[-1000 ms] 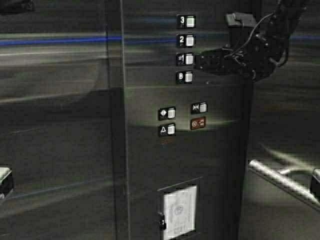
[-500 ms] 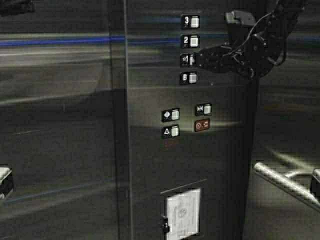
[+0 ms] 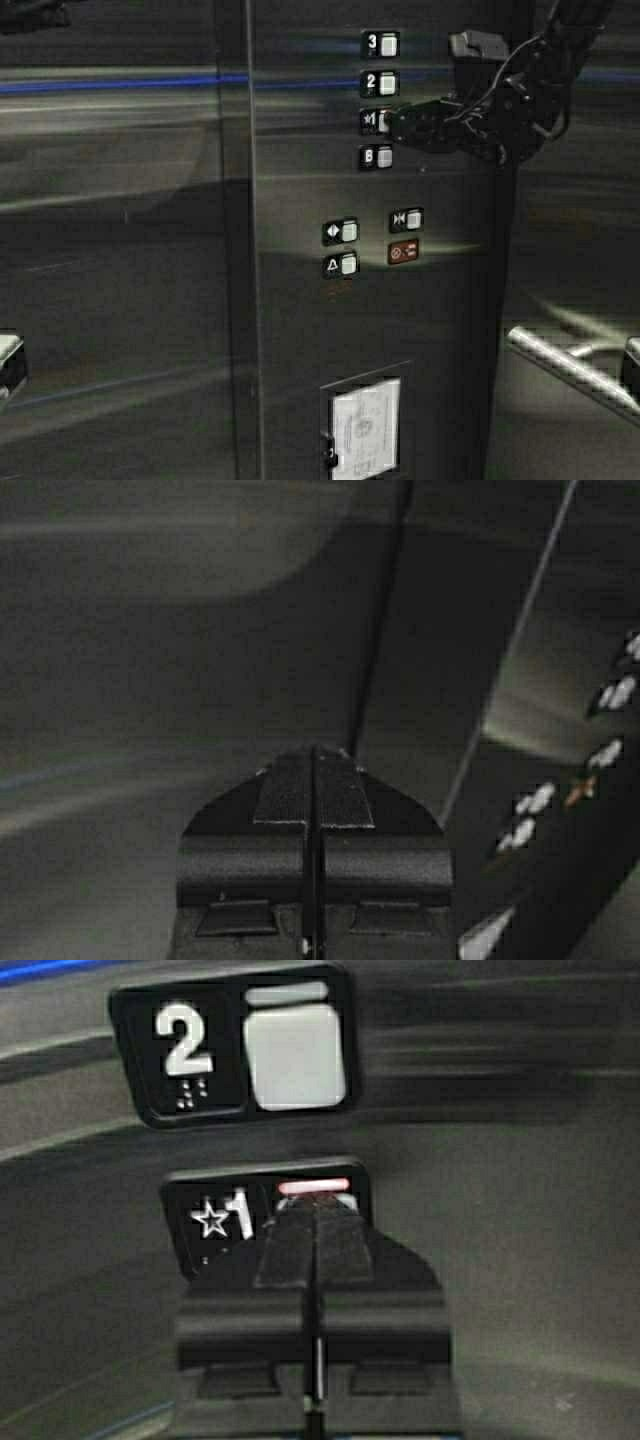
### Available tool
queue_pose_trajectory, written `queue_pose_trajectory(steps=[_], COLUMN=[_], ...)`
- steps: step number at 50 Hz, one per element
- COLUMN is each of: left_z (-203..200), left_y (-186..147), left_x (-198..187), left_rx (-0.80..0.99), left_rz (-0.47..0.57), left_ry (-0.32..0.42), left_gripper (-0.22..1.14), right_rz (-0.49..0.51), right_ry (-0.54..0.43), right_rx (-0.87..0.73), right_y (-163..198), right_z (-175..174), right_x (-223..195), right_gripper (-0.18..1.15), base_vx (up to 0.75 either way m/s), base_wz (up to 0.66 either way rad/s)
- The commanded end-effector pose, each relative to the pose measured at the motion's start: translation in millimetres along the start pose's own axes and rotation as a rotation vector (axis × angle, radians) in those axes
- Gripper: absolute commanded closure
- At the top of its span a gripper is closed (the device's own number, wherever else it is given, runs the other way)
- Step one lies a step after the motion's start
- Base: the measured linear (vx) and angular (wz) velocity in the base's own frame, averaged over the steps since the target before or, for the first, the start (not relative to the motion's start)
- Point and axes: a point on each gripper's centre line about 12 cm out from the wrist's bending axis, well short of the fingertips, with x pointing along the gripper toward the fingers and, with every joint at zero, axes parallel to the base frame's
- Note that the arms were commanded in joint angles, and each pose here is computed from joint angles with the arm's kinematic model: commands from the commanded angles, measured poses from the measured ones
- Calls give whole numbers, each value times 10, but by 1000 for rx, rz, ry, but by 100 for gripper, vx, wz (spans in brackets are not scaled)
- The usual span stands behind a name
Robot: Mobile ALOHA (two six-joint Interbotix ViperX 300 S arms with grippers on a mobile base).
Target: Navigate to elevator, push the call button, then enter the elevator
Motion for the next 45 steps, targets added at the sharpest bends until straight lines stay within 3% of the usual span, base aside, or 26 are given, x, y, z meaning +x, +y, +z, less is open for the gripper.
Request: queue_pose_trajectory(steps=[1,24,45], left_z=[35,59,46], left_y=[-9,-11,-9], left_x=[13,-4,-18], left_rx=[2,-9,-10], left_rz=[-4,-5,-3], left_ry=[-10,-21,-12], left_gripper=[89,89,89], right_rz=[2,-59,-163], right_ry=[-32,-26,126], right_rx=[-8,3,-29], right_y=[48,93,132], right_z=[220,630,1119], right_x=[-63,-705,-981], right_gripper=[92,92,92], base_vx=[-1,0,-4], base_wz=[-1,0,-3])
